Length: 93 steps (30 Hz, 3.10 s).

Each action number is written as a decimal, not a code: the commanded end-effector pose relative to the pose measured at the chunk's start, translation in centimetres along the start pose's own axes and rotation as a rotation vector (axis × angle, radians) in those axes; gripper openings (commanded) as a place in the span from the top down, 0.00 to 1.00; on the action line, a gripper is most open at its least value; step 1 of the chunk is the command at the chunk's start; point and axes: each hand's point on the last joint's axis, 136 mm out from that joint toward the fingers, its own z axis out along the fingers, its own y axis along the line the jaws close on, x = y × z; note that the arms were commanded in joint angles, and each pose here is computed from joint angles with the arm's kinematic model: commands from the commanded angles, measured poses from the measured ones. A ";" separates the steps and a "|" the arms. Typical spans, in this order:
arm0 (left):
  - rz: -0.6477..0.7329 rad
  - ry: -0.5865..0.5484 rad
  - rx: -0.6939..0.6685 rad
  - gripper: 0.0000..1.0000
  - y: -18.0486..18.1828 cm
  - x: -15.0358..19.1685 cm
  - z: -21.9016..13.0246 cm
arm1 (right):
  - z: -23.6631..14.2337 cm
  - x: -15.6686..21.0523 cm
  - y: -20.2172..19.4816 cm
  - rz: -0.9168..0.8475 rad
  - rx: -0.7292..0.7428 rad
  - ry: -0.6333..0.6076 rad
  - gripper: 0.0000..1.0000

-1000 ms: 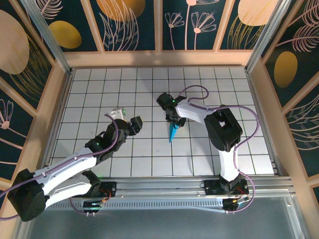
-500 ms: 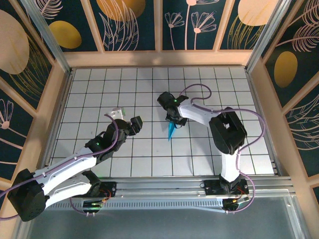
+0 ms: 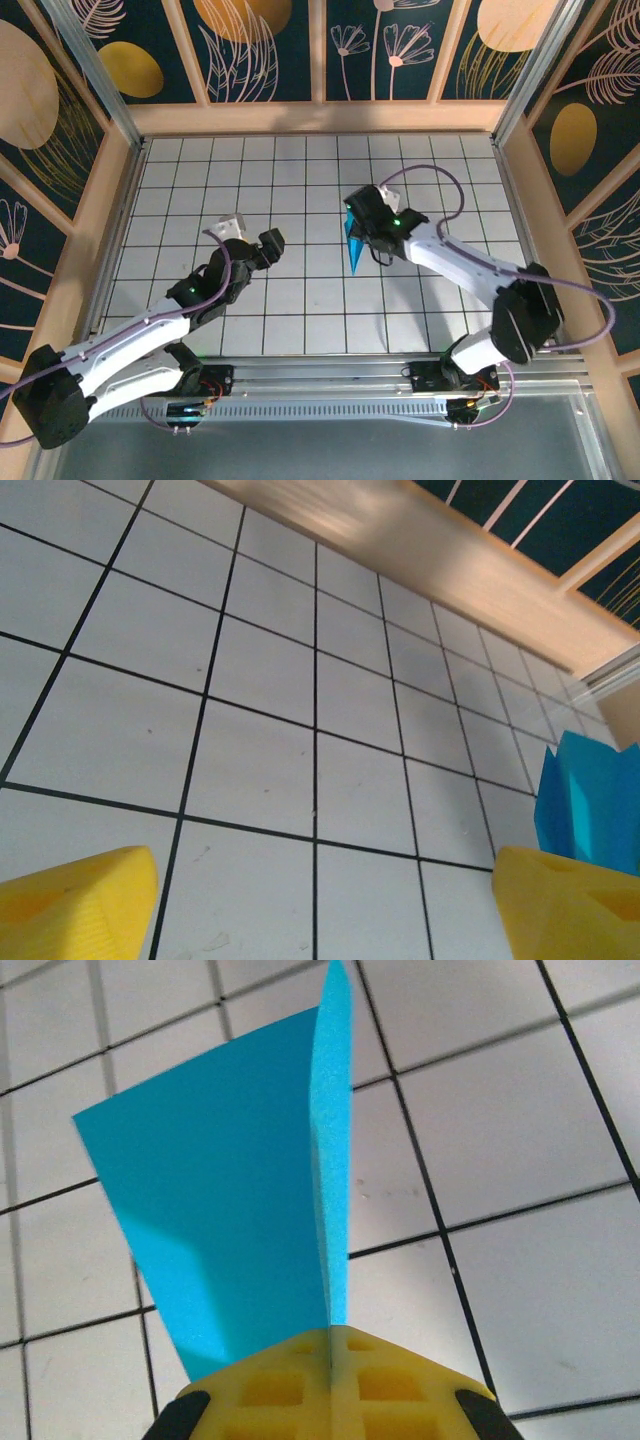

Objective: Fold a paper plane with a square sheet of paper (fold left side to right side)
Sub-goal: Turn over the paper plane at the center of the table.

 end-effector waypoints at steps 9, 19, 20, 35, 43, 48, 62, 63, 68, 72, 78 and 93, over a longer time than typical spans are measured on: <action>-0.078 -0.085 0.005 0.12 0.1 -2.6 -1.6 | -5.1 -2.8 0.6 -0.030 -0.559 -0.140 1.00; -0.103 -0.079 0.018 0.11 0.0 -2.5 -1.4 | -7.3 -0.3 2.3 0.040 -1.002 -0.057 1.00; -0.105 -0.074 0.021 0.11 0.0 -2.4 -1.4 | -7.2 0.0 2.5 0.051 -1.027 -0.040 1.00; -0.106 -0.027 0.043 0.11 -0.5 -1.1 -0.4 | -3.8 4.3 5.1 0.129 -1.112 0.138 1.00; -0.115 -0.010 0.037 0.10 -0.2 -0.6 -0.2 | -0.1 6.7 7.0 0.157 -1.084 0.228 1.00; -0.116 -0.005 0.035 0.10 -0.1 -0.4 -0.2 | 2.4 8.7 7.7 0.170 -1.051 0.290 1.00; -0.112 0.013 0.024 0.10 0.0 0.0 0.3 | 6.4 11.9 6.6 0.164 -0.941 0.355 1.00; -0.111 0.013 0.022 0.10 0.0 0.0 0.3 | 6.6 12.0 6.5 0.163 -0.933 0.356 0.99; -0.105 0.024 0.017 0.10 -0.1 0.2 0.6 | 7.5 12.4 5.8 0.168 -0.883 0.360 0.94; -0.103 0.036 0.013 0.10 -0.2 0.4 0.8 | 8.1 12.5 5.4 0.170 -0.837 0.366 0.87; -0.096 0.053 0.009 0.10 -0.3 0.7 1.1 | 9.1 12.7 4.4 0.185 -0.754 0.379 0.79; -0.095 0.120 0.011 0.10 -0.5 2.0 2.0 | 7.9 10.2 2.5 0.077 -0.589 0.292 0.55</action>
